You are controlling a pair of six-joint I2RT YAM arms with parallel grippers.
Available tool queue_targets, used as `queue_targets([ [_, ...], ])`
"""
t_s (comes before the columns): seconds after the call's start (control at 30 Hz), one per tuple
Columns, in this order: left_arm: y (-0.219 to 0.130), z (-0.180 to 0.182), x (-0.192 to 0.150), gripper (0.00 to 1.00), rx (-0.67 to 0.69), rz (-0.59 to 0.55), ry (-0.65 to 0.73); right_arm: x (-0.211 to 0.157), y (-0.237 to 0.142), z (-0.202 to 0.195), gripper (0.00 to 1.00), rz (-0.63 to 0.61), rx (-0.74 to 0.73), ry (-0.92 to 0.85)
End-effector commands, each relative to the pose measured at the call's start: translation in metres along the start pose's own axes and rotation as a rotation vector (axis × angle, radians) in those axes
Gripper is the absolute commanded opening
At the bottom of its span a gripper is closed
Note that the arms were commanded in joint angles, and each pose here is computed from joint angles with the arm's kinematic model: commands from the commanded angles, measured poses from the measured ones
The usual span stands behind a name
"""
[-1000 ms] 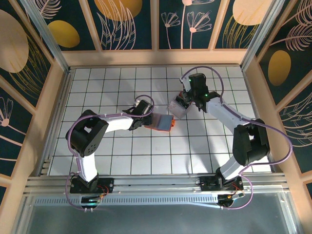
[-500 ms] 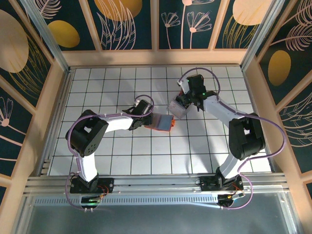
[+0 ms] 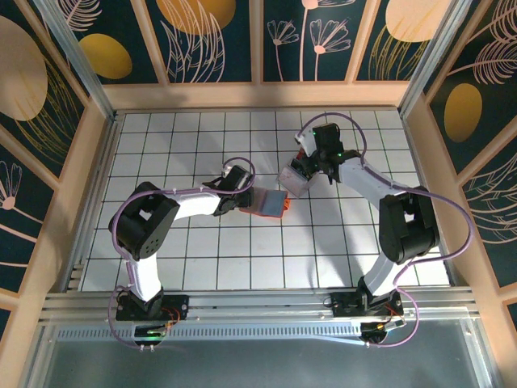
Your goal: Take the credit cards out of the card holder
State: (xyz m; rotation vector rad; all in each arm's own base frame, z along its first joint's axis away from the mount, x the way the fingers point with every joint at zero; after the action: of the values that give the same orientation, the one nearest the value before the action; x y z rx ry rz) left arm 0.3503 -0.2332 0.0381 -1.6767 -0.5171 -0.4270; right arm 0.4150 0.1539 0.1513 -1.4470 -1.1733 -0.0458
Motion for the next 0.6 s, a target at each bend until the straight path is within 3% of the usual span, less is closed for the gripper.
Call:
queue_targets([
  [0.0, 0.0186, 0.0214, -0.0361, 0.71, 0.061, 0.137, 0.036, -0.0096, 0.0054, 0.003, 0.0, 0.037, 0.042, -0.015],
  [0.33, 0.0187, 0.0207, -0.0357, 0.71, 0.058, 0.137, 0.036, -0.0178, 0.0125, 0.0032, 0.0, 0.07, 0.048, -0.006],
  [0.47, 0.019, 0.0216, -0.0371, 0.71, 0.062, 0.141, 0.036, -0.0174, 0.0146, 0.0009, 0.14, 0.074, 0.036, 0.006],
  [0.57, 0.0191, 0.022, -0.0373, 0.71, 0.063, 0.141, 0.035, -0.0134, 0.0124, -0.0005, 0.18, 0.06, 0.033, 0.019],
])
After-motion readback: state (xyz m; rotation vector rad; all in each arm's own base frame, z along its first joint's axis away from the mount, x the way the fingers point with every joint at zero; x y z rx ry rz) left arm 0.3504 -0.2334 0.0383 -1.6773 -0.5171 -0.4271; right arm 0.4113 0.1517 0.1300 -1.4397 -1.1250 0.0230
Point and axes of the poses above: each hand's point on the last joint's axis, 136 mm out from that joint toward the fingers, its own y axis out along the fingers, its own z axis along the line the jaws close on, x = y × z, the point moved 3 cm from there along -y, back along the fingers, and after that the axes turned 4 degrees about -y, right-handed, at the moved point
